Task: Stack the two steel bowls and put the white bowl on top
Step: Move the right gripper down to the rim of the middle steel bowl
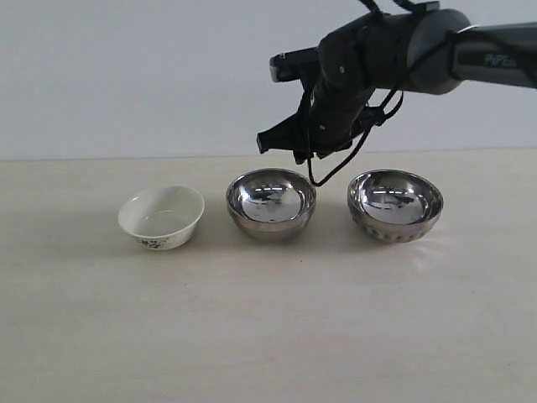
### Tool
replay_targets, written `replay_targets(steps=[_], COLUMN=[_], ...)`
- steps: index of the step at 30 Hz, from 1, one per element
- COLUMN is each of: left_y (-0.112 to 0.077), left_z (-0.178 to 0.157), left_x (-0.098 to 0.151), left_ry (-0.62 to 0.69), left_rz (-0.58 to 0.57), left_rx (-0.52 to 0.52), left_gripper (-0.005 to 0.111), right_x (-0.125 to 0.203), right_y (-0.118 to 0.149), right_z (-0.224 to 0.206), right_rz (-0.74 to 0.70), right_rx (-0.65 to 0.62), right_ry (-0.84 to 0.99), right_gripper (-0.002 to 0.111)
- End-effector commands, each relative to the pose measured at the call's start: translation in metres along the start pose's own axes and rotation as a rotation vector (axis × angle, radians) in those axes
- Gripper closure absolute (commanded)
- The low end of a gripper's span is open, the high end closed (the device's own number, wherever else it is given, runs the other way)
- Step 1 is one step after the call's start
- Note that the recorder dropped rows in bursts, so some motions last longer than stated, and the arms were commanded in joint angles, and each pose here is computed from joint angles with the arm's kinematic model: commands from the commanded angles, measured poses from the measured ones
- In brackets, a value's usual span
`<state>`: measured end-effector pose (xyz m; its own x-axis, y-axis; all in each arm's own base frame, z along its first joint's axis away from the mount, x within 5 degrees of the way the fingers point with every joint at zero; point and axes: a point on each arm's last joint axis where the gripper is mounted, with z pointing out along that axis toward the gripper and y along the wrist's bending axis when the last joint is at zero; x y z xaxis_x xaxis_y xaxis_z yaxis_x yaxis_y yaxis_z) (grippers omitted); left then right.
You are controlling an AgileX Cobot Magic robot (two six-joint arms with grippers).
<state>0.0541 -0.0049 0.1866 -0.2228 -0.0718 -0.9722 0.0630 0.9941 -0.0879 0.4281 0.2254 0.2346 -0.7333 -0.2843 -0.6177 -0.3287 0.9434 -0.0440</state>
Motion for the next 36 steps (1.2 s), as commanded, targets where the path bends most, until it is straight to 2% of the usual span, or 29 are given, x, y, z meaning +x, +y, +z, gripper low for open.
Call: replay_targets(steps=[1,7,15,26,30,32,33,34,36], left_y=[0.000,0.000,0.000,0.000,0.000,0.000,0.000,0.000,0.000], left_z=[0.000,0.000,0.000,0.000,0.000,0.000,0.000,0.000,0.000], left_x=[0.001,0.001,0.001,0.001,0.001,0.001,0.001,0.001,0.001], left_ry=[0.001,0.001,0.001,0.001,0.001,0.001,0.001,0.001,0.001], left_rz=[0.000,0.000,0.000,0.000,0.000,0.000,0.000,0.000,0.000], left_rx=[-0.003,-0.003,-0.003,-0.003,-0.003,-0.003,-0.003,-0.003,-0.003], left_gripper=[0.103,0.103,0.103,0.103,0.103,0.103,0.103,0.103,0.103], right_x=[0.000,0.002,0.004,0.034,0.038,0.037,0.035,0.031,0.027], right_y=[0.002,0.003,-0.012,-0.003,-0.002,-0.003,-0.003,-0.004,-0.004], right_z=[0.021,0.039,0.045,0.094,0.099,0.098,0.094,0.088,0.079], right_rz=[-0.013,-0.020,-0.003,-0.001,-0.002,-0.002,-0.002,-0.001,-0.001], right_rx=[-0.004,-0.009,0.011,-0.042,-0.042,-0.041,-0.041,-0.040,-0.038], right_ry=[0.009,0.011,0.035,0.125,0.134,0.135,0.131,0.130,0.129], right_gripper=[0.075,0.075,0.075,0.076,0.076,0.080,0.086,0.104,0.108])
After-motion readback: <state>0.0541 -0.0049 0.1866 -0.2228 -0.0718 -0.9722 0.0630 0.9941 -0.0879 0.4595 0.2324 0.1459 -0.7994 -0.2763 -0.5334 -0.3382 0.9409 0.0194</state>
